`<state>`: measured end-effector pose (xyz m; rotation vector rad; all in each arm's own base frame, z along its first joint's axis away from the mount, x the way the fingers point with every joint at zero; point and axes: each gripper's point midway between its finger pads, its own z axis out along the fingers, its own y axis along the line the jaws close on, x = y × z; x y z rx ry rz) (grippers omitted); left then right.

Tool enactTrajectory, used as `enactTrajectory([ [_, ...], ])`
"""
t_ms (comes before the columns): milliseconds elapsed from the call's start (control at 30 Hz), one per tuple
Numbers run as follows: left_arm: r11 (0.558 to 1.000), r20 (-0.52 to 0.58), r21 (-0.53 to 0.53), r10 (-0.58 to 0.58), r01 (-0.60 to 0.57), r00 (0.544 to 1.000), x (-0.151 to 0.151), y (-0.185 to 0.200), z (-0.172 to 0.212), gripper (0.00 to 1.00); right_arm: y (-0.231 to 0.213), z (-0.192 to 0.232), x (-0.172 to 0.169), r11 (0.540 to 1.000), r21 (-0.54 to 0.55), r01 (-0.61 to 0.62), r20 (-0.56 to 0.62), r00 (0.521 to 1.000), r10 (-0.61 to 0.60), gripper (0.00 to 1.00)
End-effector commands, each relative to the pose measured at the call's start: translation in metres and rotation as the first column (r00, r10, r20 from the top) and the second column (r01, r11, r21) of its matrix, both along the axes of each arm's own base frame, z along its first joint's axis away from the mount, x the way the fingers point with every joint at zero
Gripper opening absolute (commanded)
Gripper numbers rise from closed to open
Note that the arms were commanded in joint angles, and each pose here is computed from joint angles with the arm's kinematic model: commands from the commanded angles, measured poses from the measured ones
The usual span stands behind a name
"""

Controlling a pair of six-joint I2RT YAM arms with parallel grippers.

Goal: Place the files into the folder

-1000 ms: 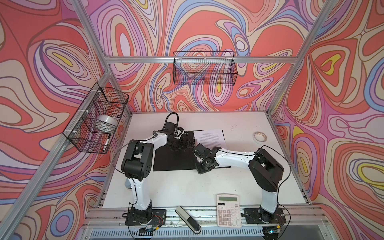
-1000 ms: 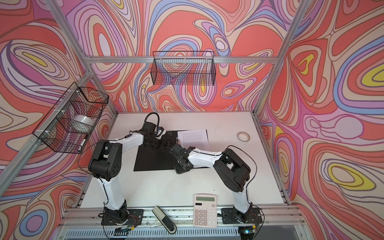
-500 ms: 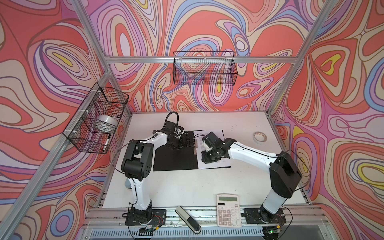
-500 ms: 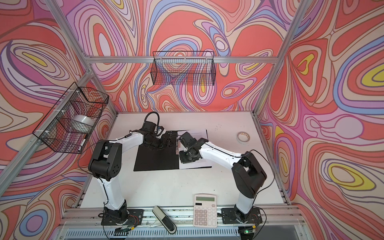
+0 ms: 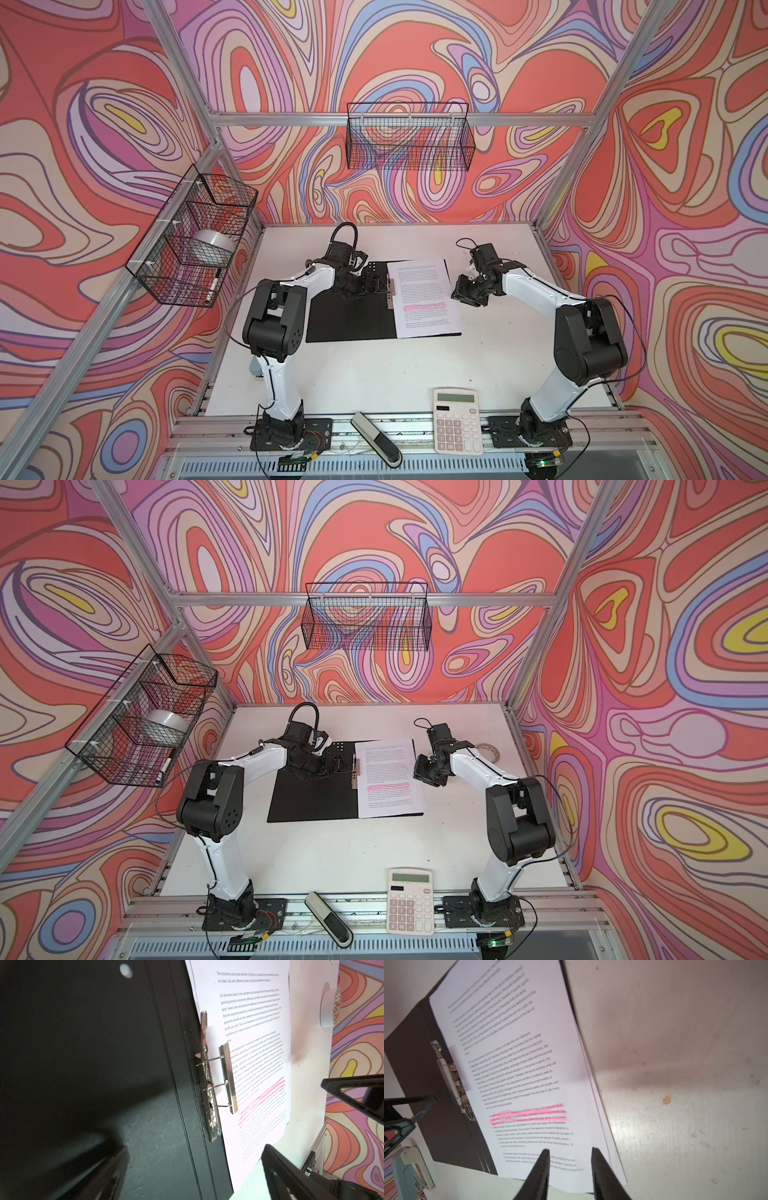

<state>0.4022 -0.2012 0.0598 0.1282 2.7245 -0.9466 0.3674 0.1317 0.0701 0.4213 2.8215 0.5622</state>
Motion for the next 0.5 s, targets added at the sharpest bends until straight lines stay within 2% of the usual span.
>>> enactTrajectory([
  [0, 1.000, -0.036, -0.018, -0.022, 0.022, 0.999, -0.007, -0.008, 0.001, 1.00, -0.004, -0.013, -0.003, 0.999, 0.023, 0.027, -0.030, 0.999, -0.026, 0.37],
  [467, 0.998, -0.101, -0.032, -0.050, 0.047, 0.994, -0.025, -0.016, -0.017, 1.00, -0.019, -0.049, -0.012, 0.994, 0.082, 0.075, -0.102, 0.993, -0.066, 0.42],
])
